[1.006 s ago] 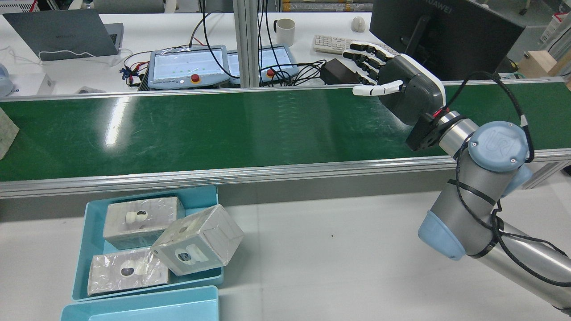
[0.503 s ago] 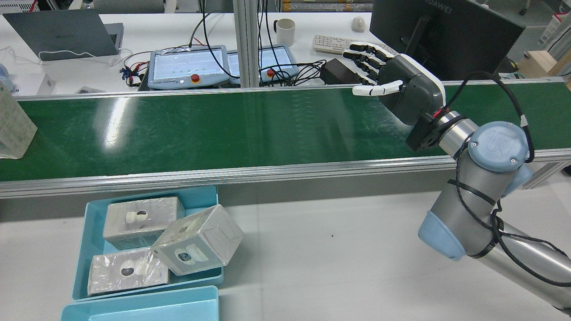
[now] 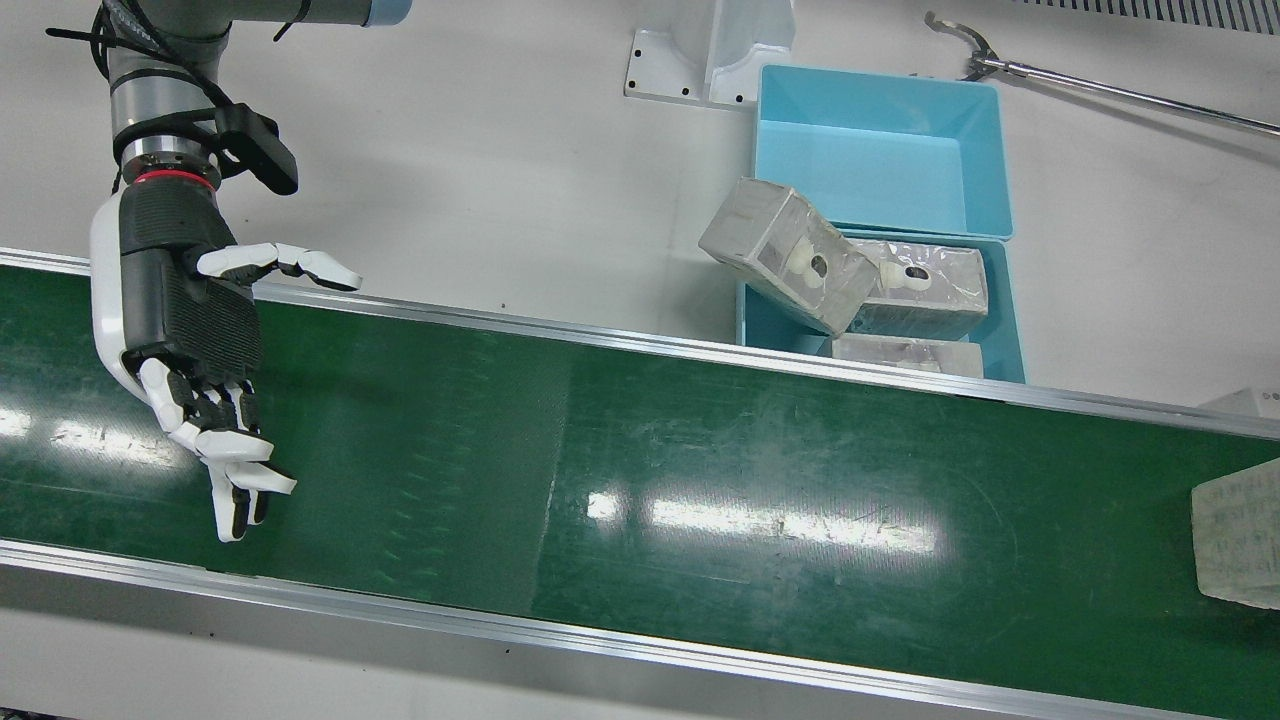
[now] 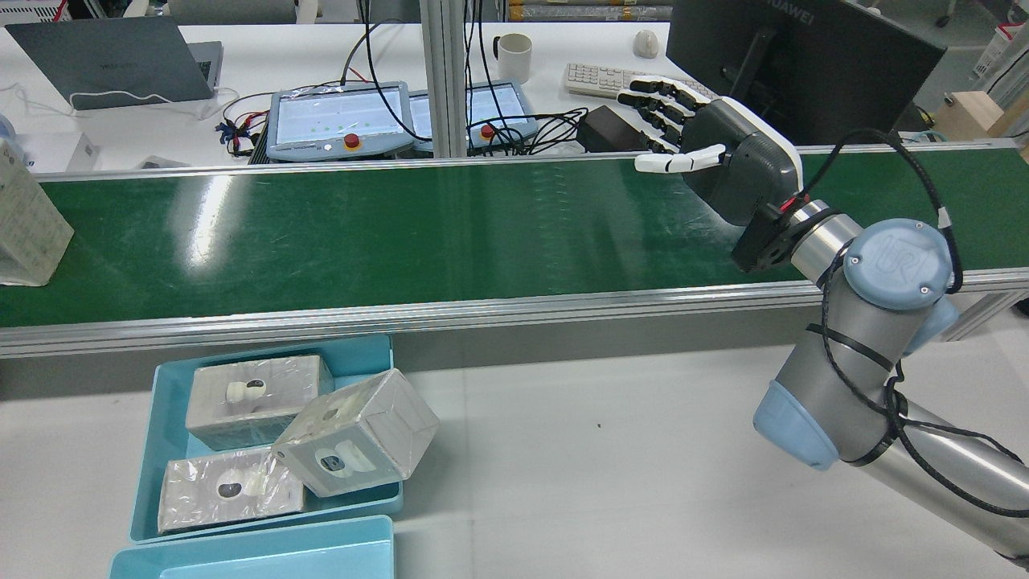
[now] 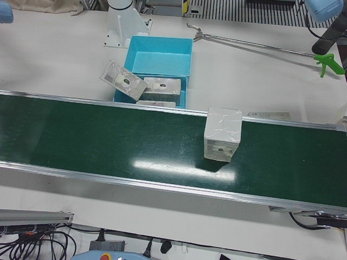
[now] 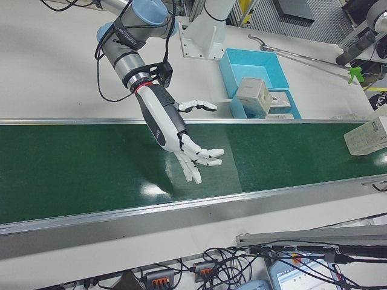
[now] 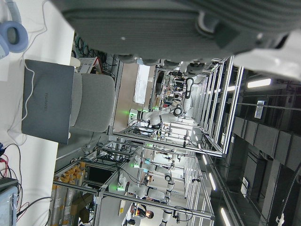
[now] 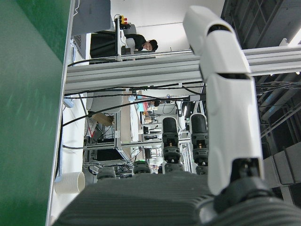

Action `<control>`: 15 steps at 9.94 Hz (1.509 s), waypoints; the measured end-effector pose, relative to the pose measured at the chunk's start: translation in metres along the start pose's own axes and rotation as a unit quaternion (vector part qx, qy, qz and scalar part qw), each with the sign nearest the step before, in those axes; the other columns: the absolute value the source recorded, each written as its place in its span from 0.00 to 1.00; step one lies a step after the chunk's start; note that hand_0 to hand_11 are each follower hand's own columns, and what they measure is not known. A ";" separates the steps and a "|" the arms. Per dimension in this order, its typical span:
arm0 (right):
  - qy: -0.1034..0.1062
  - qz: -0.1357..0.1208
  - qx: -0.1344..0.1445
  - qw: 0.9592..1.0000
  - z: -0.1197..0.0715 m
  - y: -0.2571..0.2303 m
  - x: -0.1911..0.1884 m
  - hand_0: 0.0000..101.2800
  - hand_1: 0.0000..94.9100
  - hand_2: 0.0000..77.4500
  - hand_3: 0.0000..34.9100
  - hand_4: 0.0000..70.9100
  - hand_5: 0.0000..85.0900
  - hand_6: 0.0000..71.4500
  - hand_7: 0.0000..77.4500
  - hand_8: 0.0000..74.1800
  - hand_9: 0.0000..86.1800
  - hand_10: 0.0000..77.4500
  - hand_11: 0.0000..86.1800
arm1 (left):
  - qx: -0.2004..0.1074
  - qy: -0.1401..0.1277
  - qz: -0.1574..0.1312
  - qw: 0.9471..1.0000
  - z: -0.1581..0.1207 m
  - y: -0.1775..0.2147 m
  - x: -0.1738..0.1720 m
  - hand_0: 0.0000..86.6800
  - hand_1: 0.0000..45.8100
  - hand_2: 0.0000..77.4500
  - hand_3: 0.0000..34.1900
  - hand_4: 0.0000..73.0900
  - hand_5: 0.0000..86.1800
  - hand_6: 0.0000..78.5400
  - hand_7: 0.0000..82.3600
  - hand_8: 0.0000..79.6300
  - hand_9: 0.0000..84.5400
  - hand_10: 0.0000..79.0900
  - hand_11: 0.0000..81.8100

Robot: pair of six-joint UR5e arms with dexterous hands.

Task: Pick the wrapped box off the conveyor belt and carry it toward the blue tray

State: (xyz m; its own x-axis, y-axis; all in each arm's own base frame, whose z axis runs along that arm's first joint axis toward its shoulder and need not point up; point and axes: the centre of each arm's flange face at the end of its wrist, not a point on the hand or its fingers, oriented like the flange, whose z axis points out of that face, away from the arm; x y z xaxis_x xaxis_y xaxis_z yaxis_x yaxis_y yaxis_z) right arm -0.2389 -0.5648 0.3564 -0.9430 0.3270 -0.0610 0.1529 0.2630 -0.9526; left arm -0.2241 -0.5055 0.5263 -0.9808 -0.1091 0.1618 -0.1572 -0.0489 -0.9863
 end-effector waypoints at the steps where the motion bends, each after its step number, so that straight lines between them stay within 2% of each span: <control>1: 0.001 -0.001 0.000 1.000 0.001 0.000 0.002 0.50 0.23 0.33 0.43 0.15 0.33 0.06 0.30 0.00 0.04 0.00 0.02 | 0.000 0.000 0.000 1.000 0.000 0.000 0.000 0.00 0.00 0.01 0.00 0.00 0.01 0.00 0.01 0.01 0.00 0.01 0.00; 2: 0.002 -0.001 -0.001 1.000 0.002 0.001 0.005 0.50 0.23 0.33 0.43 0.15 0.33 0.06 0.30 0.00 0.04 0.00 0.02 | 0.000 0.000 0.000 1.000 0.000 0.000 0.000 0.00 0.00 0.01 0.00 0.00 0.01 0.00 0.01 0.01 0.00 0.01 0.00; 3: -0.001 -0.001 -0.001 1.000 0.005 0.001 0.007 0.50 0.23 0.38 0.38 0.18 0.35 0.06 0.30 0.00 0.04 0.00 0.02 | 0.000 0.000 0.000 1.000 0.000 0.000 0.000 0.00 0.00 0.01 0.00 0.00 0.01 0.00 0.01 0.01 0.00 0.01 0.00; 5: -0.008 0.003 -0.007 1.000 0.012 0.004 0.017 0.49 0.23 0.38 0.22 0.19 0.36 0.08 0.32 0.00 0.06 0.00 0.02 | 0.000 0.000 0.000 1.000 0.000 0.000 0.000 0.00 0.00 0.01 0.00 0.00 0.01 0.00 0.01 0.01 0.00 0.00 0.01; 6: -0.011 0.007 -0.015 1.000 0.016 0.004 0.024 0.49 0.20 0.39 0.25 0.19 0.35 0.08 0.32 0.00 0.06 0.00 0.02 | 0.000 0.000 0.000 1.000 0.000 0.000 0.000 0.00 0.00 0.01 0.00 0.00 0.01 0.00 0.01 0.01 0.00 0.00 0.01; 7: -0.013 0.012 -0.025 1.000 0.020 0.002 0.030 0.48 0.20 0.37 0.16 0.19 0.35 0.08 0.32 0.00 0.06 0.00 0.02 | 0.000 0.000 0.000 1.000 0.000 0.000 0.000 0.00 0.00 0.01 0.00 0.00 0.01 0.00 0.01 0.01 0.00 0.01 0.01; 9: -0.015 0.017 -0.035 0.999 0.023 0.000 0.036 0.48 0.20 0.36 0.19 0.23 0.35 0.10 0.33 0.00 0.06 0.00 0.02 | 0.000 0.000 0.000 1.000 0.000 0.000 0.000 0.00 0.00 0.01 0.00 0.00 0.01 0.00 0.01 0.01 0.00 0.01 0.00; 12: -0.013 0.016 -0.036 0.999 0.023 -0.001 0.039 0.49 0.21 0.34 0.18 0.24 0.36 0.10 0.34 0.00 0.07 0.00 0.02 | 0.000 0.000 0.000 1.000 0.000 0.000 0.000 0.00 0.00 0.01 0.00 0.00 0.01 0.00 0.01 0.01 0.00 0.01 0.00; 13: -0.011 0.015 -0.036 0.999 0.023 -0.001 0.041 0.47 0.16 0.18 0.21 0.16 0.31 0.07 0.26 0.00 0.03 0.00 0.02 | 0.000 0.000 0.000 1.000 0.000 0.000 0.000 0.00 0.00 0.01 0.00 0.00 0.01 0.00 0.01 0.01 0.00 0.01 0.00; 15: -0.009 0.013 -0.035 0.999 0.022 -0.001 0.042 0.47 0.19 0.22 0.23 0.16 0.31 0.05 0.26 0.00 0.03 0.00 0.02 | 0.000 0.000 0.000 1.000 0.000 0.000 0.000 0.00 0.00 0.01 0.00 0.00 0.01 0.00 0.01 0.01 0.00 0.01 0.00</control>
State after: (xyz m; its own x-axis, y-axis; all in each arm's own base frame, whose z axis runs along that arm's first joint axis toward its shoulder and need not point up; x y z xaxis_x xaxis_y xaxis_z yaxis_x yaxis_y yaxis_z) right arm -0.2857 -0.5716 0.3486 -0.9437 0.3177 -0.0922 0.1976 0.3179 -0.9273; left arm -0.2241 -0.5054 0.5263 -0.9808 -0.1091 0.1617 -0.1572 -0.0489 -0.9864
